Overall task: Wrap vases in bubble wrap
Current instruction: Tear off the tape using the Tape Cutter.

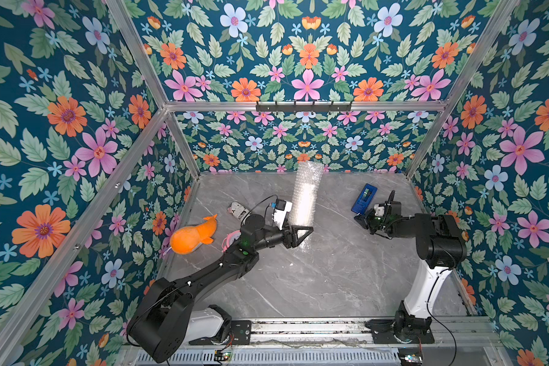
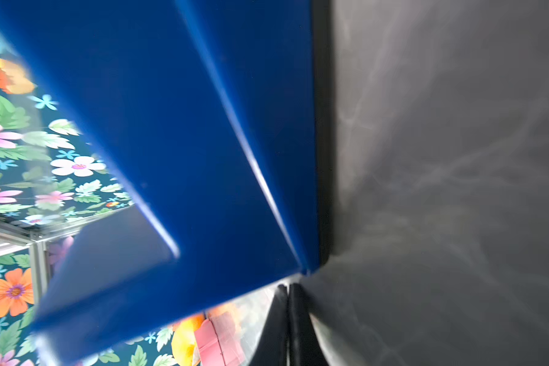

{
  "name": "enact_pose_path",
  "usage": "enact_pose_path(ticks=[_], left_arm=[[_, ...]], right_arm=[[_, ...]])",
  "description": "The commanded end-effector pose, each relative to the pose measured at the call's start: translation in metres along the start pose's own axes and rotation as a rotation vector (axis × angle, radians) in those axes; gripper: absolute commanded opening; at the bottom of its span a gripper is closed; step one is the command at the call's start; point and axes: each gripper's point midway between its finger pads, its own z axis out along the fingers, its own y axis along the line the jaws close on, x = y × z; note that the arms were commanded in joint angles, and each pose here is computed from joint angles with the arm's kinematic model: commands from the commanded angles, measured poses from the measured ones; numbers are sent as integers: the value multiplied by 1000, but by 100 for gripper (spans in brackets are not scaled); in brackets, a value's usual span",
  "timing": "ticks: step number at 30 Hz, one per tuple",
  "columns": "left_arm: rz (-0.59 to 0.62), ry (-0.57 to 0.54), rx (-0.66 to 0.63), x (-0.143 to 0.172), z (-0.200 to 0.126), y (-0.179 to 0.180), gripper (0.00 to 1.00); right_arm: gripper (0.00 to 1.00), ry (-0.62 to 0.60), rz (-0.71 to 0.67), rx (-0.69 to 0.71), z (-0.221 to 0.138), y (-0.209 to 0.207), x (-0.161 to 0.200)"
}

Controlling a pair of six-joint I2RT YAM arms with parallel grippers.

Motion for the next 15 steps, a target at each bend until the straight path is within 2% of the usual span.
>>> enact_pose_path(ticks=[1,5,8,11,15], left_arm=[[80,-62,51,-18,0,-15,0],[108,-39,20,-21,0,-14,0],[151,2,-61,-21,-4,-7,0],[188,53,-141,-18,-9,2,0],[212,140,-218,-7,-11,15,0]], right_arm=[[0,23,-26,40,0,-2,12],[0,19,-243,-21,-23,39,31],[0,24,-415,-145,-58,79,53],[0,44,-626,-236,-96,114,87],[0,54,-958,-252,-139,150,143]])
